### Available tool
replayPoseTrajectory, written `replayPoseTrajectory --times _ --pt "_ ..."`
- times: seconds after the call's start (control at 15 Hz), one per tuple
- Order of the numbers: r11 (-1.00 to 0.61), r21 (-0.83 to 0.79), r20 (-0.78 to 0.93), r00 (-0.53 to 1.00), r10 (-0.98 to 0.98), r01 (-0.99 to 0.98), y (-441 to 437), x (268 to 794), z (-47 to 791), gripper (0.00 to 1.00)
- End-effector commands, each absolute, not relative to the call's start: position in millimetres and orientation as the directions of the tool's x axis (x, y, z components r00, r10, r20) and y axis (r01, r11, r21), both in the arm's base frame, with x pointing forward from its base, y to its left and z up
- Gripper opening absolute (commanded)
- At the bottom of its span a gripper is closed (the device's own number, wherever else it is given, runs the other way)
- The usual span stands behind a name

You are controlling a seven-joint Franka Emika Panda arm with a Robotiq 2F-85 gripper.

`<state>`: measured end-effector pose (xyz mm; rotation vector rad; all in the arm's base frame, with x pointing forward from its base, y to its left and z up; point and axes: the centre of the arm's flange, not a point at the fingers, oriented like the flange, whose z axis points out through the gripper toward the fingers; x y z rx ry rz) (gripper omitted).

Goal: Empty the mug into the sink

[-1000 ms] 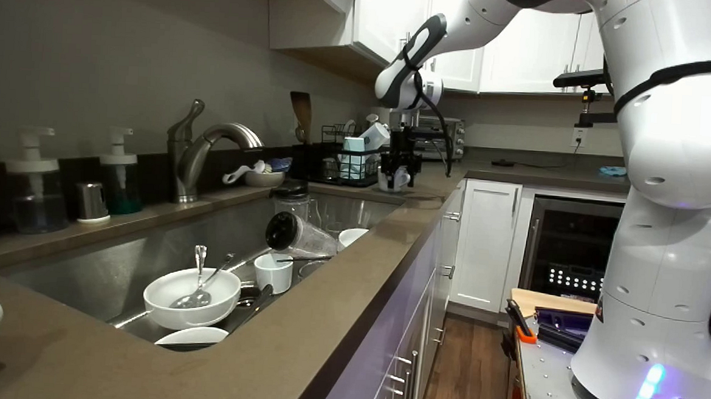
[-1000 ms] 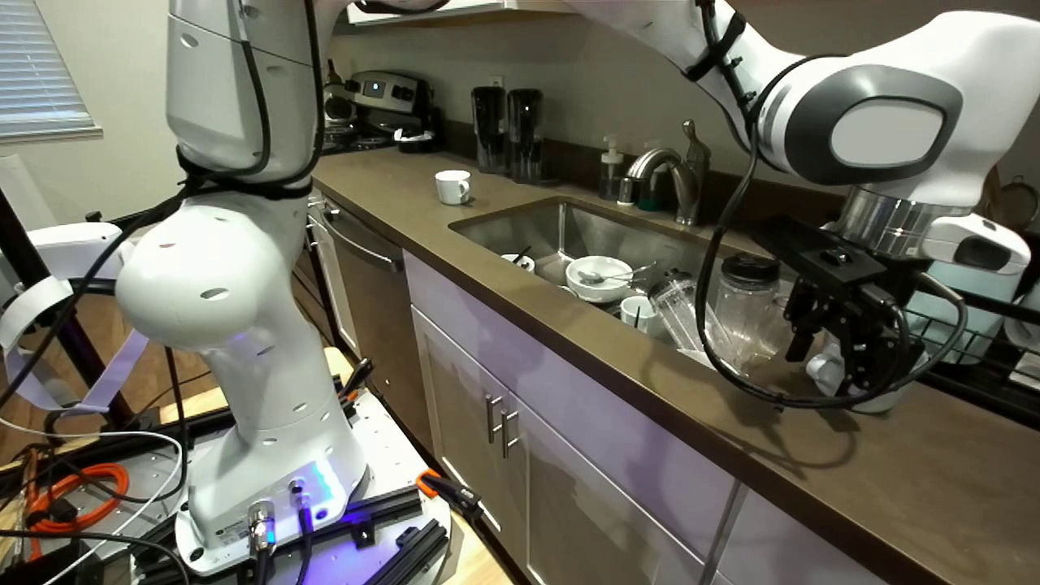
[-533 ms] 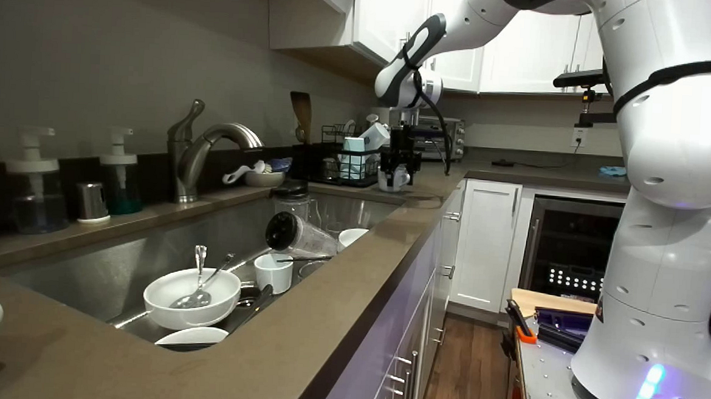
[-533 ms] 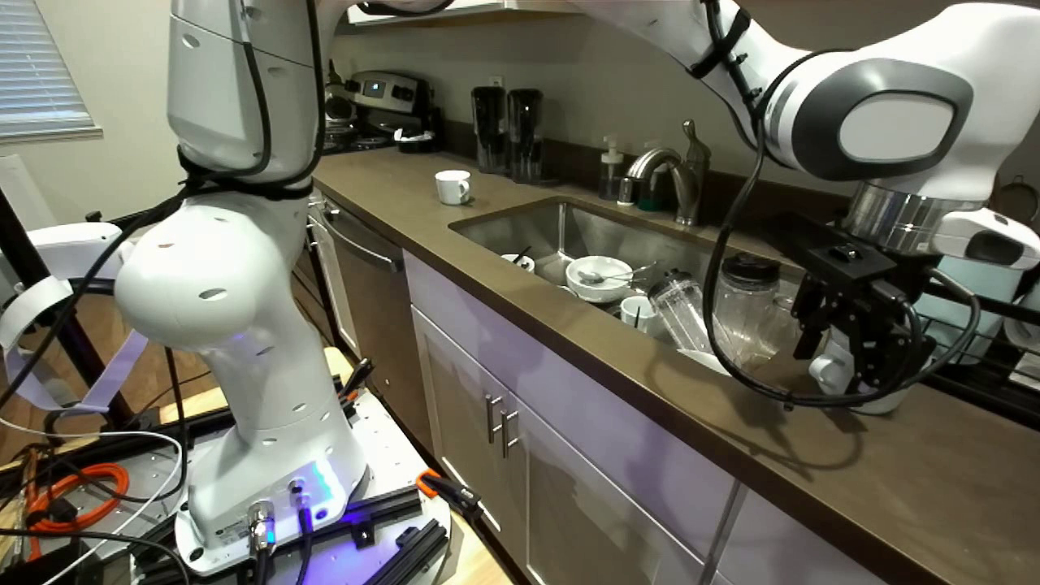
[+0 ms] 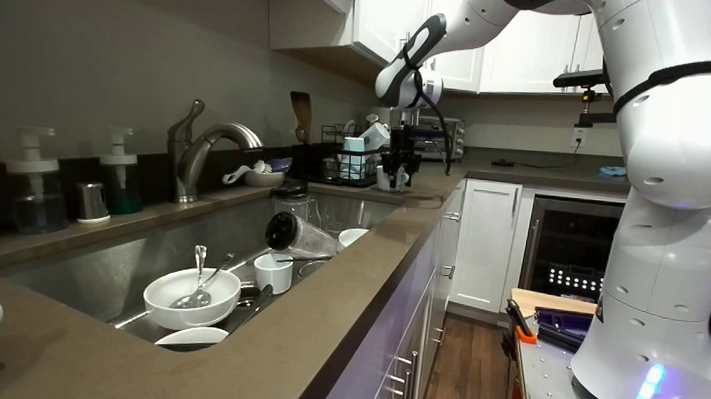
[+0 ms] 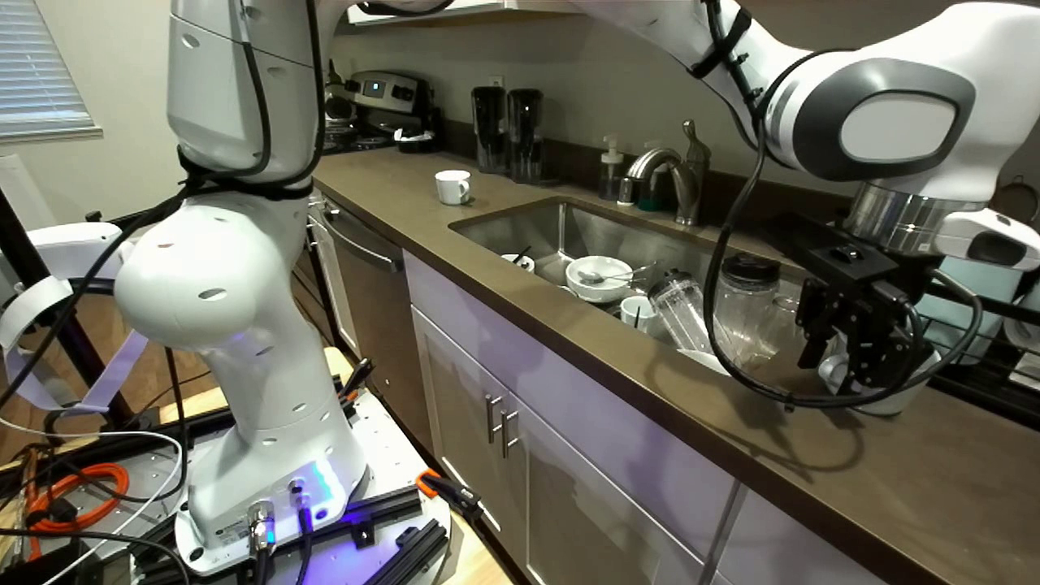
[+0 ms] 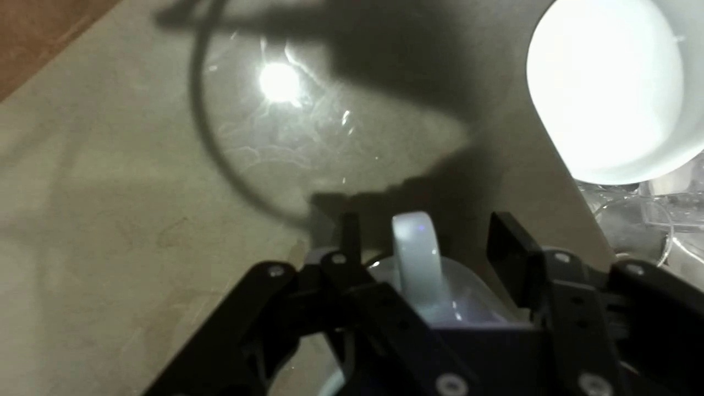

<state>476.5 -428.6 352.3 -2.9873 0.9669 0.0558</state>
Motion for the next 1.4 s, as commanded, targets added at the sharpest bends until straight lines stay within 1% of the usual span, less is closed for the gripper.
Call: replayPoseTrajectory --times 0.0,0.07,0.13,0.2,0.27,0.33,0.4,0.47,0.53,0.6,0.73,0.8,0.87,0.93,1.0,1.13,1.27,1.33 --pt "-0.809 0.001 -0.019 0.809 -0.588 -0.588 -429 468 361 0.69" --pt "-0.809 0.003 -0.018 0.809 -0.588 -0.588 -429 467 363 0.73" --pt "-0.808 0.005 -0.014 0.808 -0.589 -0.589 -429 466 365 0.69" --pt "-0.807 0.005 -0.011 0.807 -0.59 -0.59 -429 464 367 0.58" --pt "-0.807 0.005 -0.007 0.807 -0.591 -0.591 -429 463 369 0.57" --pt "-0.806 0.005 -0.005 0.806 -0.592 -0.592 -429 463 370 0.42" --pt "-0.805 0.005 -0.003 0.805 -0.593 -0.593 -429 462 371 0.41" --pt "-0.805 0.006 -0.003 0.805 -0.593 -0.593 -429 462 371 0.44" --pt "-0.805 0.006 -0.002 0.805 -0.594 -0.594 -429 462 371 0.38" --pt "-0.805 0.006 -0.002 0.805 -0.594 -0.594 -429 462 371 0.37" --pt "-0.804 0.005 -0.003 0.804 -0.595 -0.595 -430 462 370 0.45" --pt "-0.804 0.005 -0.005 0.804 -0.595 -0.595 -430 462 369 0.46" --pt "-0.804 0.006 -0.007 0.804 -0.595 -0.595 -429 462 369 0.5" --pt "-0.804 0.006 -0.008 0.804 -0.595 -0.595 -429 462 368 0.47" --pt "-0.803 0.006 -0.009 0.803 -0.595 -0.595 -429 462 368 0.48" --pt "-0.803 0.005 -0.009 0.803 -0.596 -0.596 -429 461 368 0.36" --pt "-0.803 0.005 -0.009 0.803 -0.596 -0.596 -429 461 368 0.25" --pt "-0.803 0.005 -0.008 0.803 -0.596 -0.596 -430 461 369 0.21"
